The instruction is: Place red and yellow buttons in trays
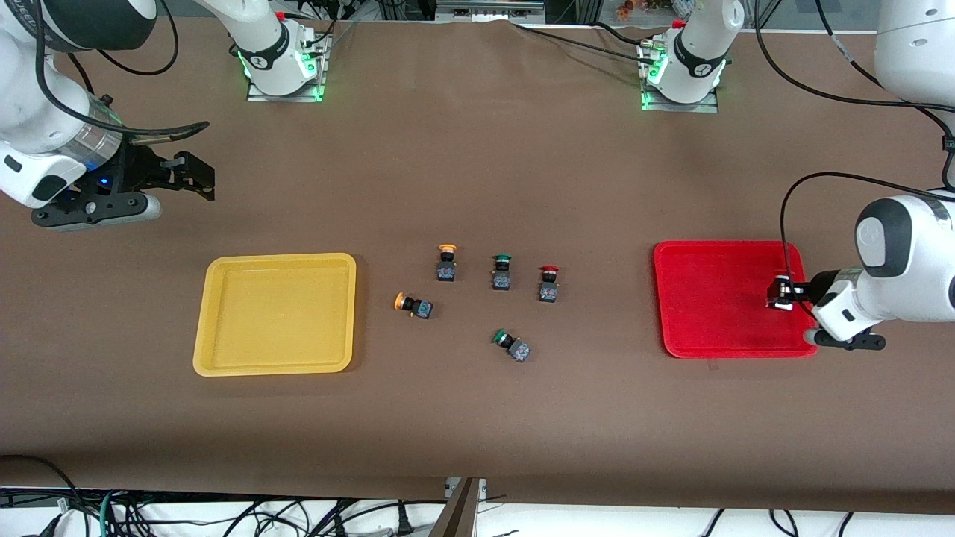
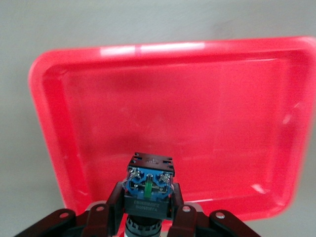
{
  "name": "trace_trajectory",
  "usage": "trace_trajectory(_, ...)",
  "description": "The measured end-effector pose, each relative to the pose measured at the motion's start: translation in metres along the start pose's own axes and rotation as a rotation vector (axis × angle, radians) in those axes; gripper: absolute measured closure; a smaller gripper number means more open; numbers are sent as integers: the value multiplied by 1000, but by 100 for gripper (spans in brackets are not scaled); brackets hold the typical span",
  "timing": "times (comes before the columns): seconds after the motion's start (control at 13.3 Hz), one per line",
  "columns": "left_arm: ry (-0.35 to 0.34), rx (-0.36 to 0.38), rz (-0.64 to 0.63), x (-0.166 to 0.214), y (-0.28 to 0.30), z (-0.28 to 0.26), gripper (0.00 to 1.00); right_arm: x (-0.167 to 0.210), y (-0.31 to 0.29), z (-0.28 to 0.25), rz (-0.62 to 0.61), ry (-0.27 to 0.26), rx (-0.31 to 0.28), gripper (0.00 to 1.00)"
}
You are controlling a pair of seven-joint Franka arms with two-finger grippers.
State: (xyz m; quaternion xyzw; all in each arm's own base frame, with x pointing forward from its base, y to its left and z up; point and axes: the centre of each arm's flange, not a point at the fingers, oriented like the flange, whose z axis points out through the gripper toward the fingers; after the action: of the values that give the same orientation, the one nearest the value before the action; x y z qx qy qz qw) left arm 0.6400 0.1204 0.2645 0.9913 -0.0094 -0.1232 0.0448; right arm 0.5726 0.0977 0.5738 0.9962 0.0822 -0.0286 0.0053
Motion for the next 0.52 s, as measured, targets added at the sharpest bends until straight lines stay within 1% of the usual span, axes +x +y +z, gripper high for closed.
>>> trace_trajectory(0.22,24,-1,12,-17,-25,54,59,1,4,2,7,-2,0,0)
trace_trajectory(0.37,27,-2,18,-21,-29,61,59,12,3,17,9,-5,7,0)
trace_trajectory(0.52,37,1,20,-20,-28,61,59,29,-5,48,-2,-29,11,0)
